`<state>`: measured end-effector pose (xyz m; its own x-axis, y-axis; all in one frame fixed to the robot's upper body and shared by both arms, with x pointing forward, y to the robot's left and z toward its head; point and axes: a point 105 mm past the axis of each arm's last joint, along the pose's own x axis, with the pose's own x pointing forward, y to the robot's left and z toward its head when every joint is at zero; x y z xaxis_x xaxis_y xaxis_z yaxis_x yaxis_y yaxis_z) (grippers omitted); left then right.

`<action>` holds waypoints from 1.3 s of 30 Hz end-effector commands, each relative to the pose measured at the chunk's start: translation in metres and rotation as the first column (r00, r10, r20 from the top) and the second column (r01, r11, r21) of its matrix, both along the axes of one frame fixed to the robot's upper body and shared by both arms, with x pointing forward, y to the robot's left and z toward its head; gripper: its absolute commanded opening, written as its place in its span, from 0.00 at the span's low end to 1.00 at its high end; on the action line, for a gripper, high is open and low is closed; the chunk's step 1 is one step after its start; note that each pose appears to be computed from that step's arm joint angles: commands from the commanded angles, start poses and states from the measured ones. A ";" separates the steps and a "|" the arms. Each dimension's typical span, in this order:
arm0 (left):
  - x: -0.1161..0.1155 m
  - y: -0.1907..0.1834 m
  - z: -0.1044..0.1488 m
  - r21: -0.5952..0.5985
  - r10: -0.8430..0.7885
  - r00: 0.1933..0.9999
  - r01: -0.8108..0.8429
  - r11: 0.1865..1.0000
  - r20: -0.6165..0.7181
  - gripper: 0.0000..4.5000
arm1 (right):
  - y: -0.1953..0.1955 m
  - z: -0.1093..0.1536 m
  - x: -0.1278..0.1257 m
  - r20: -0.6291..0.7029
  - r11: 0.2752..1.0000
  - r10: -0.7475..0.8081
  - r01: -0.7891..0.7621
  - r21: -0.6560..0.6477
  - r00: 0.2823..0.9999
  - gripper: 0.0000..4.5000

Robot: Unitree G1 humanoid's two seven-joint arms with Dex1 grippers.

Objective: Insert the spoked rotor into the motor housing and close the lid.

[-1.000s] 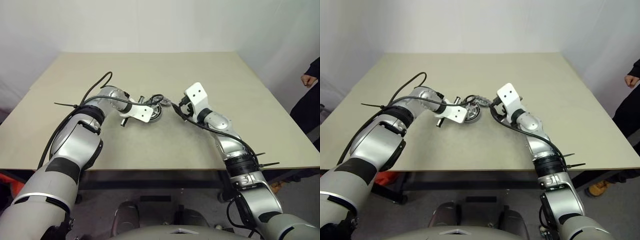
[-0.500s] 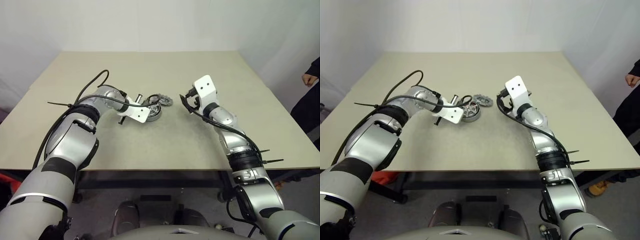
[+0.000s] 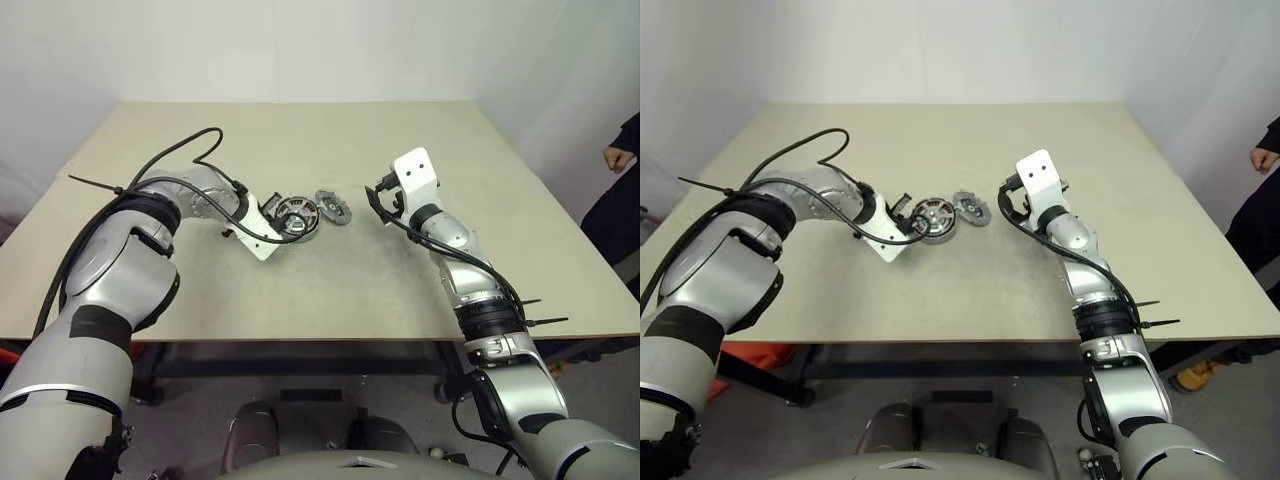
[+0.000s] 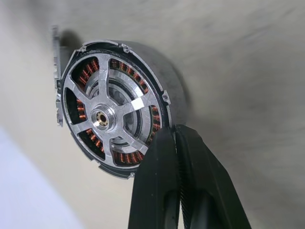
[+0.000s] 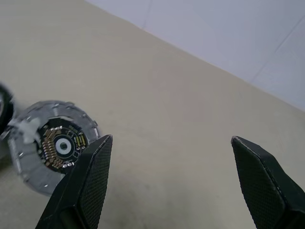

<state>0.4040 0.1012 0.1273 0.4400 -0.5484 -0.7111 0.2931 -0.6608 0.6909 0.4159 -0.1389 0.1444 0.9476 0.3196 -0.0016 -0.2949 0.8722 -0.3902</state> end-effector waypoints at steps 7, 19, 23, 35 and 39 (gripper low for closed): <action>0.002 -0.036 0.055 -0.184 -0.144 0.967 0.184 0.965 0.210 0.00 | -0.001 0.009 0.000 0.032 1.000 -0.005 0.006 -0.008 0.999 1.00; -0.028 -0.026 0.017 -0.078 -0.304 0.951 0.308 0.948 0.059 0.00 | -0.009 0.006 -0.003 0.025 0.999 -0.031 0.031 -0.011 0.999 1.00; -0.027 -0.023 0.014 -0.054 -0.302 0.951 0.305 0.951 0.058 0.00 | -0.012 0.006 -0.006 0.026 0.999 -0.038 0.038 -0.010 0.999 1.00; -0.022 -0.015 -0.004 -0.013 -0.254 0.966 0.255 0.967 0.039 0.00 | -0.017 0.010 -0.011 0.034 0.999 -0.050 0.050 -0.007 0.998 1.00; -0.021 -0.014 -0.007 -0.016 -0.226 0.974 0.227 0.974 0.024 0.05 | -0.016 0.009 -0.012 0.032 0.999 -0.050 0.050 -0.006 0.998 1.00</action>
